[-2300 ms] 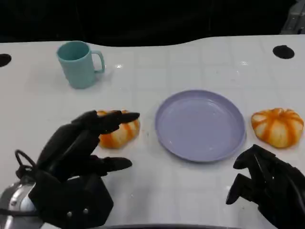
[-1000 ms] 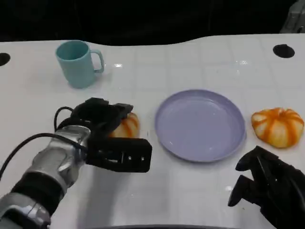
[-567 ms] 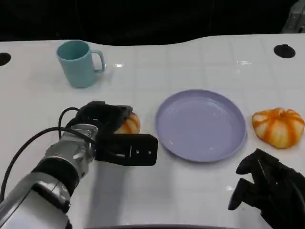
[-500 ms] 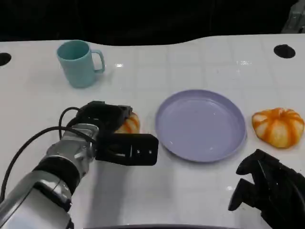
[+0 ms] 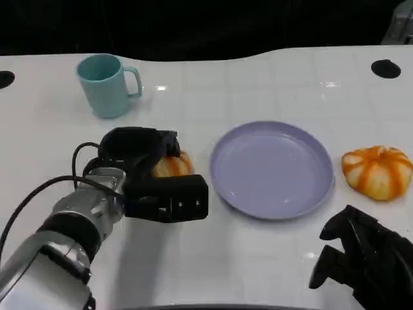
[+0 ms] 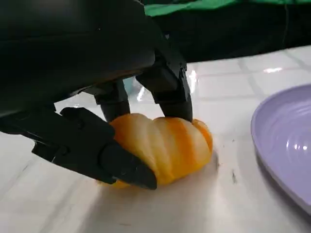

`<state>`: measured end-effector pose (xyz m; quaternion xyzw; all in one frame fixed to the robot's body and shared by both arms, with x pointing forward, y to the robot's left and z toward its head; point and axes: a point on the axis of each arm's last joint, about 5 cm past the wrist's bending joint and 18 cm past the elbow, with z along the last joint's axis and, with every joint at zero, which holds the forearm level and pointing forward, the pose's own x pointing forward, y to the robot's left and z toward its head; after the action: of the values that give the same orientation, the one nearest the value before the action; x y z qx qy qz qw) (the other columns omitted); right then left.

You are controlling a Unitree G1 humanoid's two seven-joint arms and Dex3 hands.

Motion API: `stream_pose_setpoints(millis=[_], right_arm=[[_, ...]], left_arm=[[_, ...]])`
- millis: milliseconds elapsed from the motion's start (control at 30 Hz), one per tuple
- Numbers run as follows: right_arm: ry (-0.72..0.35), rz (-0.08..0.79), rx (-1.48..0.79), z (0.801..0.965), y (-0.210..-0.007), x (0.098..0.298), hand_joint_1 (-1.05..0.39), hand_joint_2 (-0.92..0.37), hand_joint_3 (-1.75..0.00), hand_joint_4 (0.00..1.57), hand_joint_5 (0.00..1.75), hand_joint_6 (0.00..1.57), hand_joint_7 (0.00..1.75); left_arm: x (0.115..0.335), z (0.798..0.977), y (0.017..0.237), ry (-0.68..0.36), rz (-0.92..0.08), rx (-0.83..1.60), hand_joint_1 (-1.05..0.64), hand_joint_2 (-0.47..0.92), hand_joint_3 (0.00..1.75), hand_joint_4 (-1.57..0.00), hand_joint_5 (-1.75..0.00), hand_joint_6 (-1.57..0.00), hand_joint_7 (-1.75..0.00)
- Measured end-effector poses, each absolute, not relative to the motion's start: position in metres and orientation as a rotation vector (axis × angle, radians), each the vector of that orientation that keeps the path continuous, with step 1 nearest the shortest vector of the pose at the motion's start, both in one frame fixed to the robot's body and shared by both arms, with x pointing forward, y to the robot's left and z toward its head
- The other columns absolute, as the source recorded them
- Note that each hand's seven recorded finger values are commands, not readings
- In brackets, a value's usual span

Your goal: Grasp the bread from the table and place it into the plate.

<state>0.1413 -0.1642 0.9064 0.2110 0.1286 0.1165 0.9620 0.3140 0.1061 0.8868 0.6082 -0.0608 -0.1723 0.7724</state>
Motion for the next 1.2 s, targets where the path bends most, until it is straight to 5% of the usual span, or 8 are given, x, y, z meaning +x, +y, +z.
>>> stream_pose_setpoints(millis=[133,233,367,567,800,833,967,1200], right_arm=[[0.26,0.236,0.426,0.906,-0.164,0.141,-0.44,-0.92,-0.42,0.65,1.75,0.51,1.58],[0.259,0.234,0.424,0.907,-0.164,0.142,-0.44,-0.92,-0.42,0.65,1.75,0.51,1.58],[0.257,0.236,0.423,0.907,-0.164,0.143,-0.45,-0.92,-0.41,0.64,1.75,0.51,1.58],[0.254,0.237,0.42,0.907,-0.163,0.146,-0.44,-0.92,-0.41,0.64,1.75,0.51,1.59],[0.257,0.228,0.426,0.906,-0.166,0.147,-0.42,-0.92,-0.42,0.66,1.75,0.51,1.6],[0.257,0.227,0.427,0.906,-0.166,0.148,-0.42,-0.92,-0.42,0.66,1.75,0.51,1.61],[0.258,0.227,0.427,0.906,-0.166,0.148,-0.41,-0.92,-0.43,0.66,1.75,0.52,1.61],[0.258,0.228,0.427,0.906,-0.166,0.148,-0.43,-0.92,-0.42,0.66,1.75,0.51,1.61]], left_arm=[[0.314,0.887,0.106,-0.179,-0.334,1.289,-0.14,0.87,0.28,-0.86,-1.75,-0.58,-1.72],[0.314,0.888,0.106,-0.221,-0.296,1.275,-0.14,0.72,0.65,-0.87,-1.75,-0.58,-1.74],[0.316,0.891,0.105,-0.239,-0.245,1.239,-0.14,0.63,0.82,-0.89,-1.75,-0.58,-1.75],[0.325,0.907,0.096,-0.267,-0.183,1.158,-0.18,0.64,0.76,-0.91,-1.75,-0.64,-1.51],[0.333,0.935,0.066,-0.392,-0.205,1.091,-0.2,0.58,0.83,-0.93,-1.75,-0.66,-1.74],[0.332,0.936,0.063,-0.408,-0.215,1.084,-0.2,0.54,0.87,-0.95,-1.75,-0.74,-1.29],[0.329,0.939,0.049,-0.446,-0.28,1.052,-0.19,0.42,1.04,-0.96,-1.75,-0.71,-1.7],[0.323,0.947,0.022,-0.474,-0.392,1.019,-0.23,0.43,1.13,-0.99,-1.75,-0.69,-1.72]])
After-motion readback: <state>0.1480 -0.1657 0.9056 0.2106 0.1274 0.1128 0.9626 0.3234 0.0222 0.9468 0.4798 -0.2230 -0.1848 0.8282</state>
